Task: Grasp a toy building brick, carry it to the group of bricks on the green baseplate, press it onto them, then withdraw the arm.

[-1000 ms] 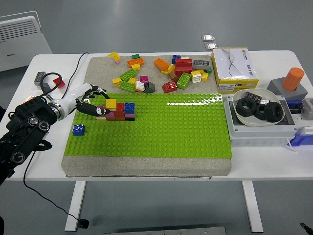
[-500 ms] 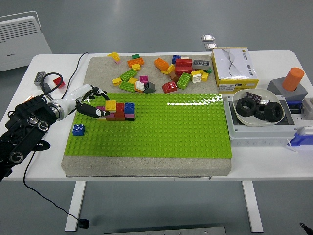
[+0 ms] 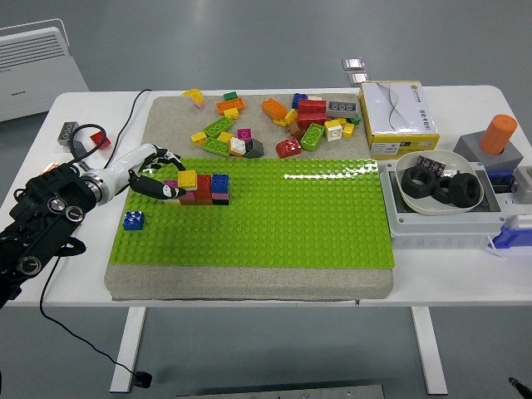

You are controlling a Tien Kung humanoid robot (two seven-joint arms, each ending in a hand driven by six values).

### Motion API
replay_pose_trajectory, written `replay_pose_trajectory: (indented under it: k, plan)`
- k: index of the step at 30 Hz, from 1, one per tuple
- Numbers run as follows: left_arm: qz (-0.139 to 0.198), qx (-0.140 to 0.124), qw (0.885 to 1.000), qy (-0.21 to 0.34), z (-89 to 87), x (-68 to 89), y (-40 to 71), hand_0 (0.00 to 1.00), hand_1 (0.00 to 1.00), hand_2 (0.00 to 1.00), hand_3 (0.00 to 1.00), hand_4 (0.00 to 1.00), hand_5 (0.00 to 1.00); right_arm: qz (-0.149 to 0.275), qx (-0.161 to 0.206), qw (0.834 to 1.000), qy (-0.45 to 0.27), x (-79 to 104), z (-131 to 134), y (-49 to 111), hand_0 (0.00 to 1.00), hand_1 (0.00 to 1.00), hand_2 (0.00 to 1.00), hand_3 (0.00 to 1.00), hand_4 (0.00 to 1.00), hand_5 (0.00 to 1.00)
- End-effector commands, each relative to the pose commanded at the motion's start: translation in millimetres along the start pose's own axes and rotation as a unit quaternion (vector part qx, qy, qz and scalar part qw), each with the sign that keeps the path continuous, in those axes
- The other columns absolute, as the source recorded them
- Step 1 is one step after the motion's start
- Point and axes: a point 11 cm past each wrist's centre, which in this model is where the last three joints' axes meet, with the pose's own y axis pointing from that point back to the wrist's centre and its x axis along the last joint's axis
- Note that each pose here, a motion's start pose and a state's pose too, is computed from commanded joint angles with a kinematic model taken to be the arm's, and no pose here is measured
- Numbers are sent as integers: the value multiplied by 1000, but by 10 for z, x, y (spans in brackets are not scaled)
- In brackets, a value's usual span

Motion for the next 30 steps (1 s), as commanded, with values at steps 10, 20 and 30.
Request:
replay_pose_trajectory:
  k: [10, 20, 30]
  plan:
    - [3, 4, 1000, -2, -19, 26, 0, 924, 926, 892, 490, 803, 2, 1, 1, 1000, 1, 8, -13, 0, 518, 620, 622, 792, 852, 977]
    - [3, 11, 1000, -4, -57, 44, -3, 917, 922, 892, 490, 801, 2, 1, 3, 1000, 1, 12, -29, 1, 518, 620, 623, 792, 851, 979]
    - [0, 12, 1000, -7, -49, 13, -24, 916, 922, 891, 490, 799, 2, 2, 4, 1000, 1, 16, -38, 2, 518, 621, 623, 791, 850, 980]
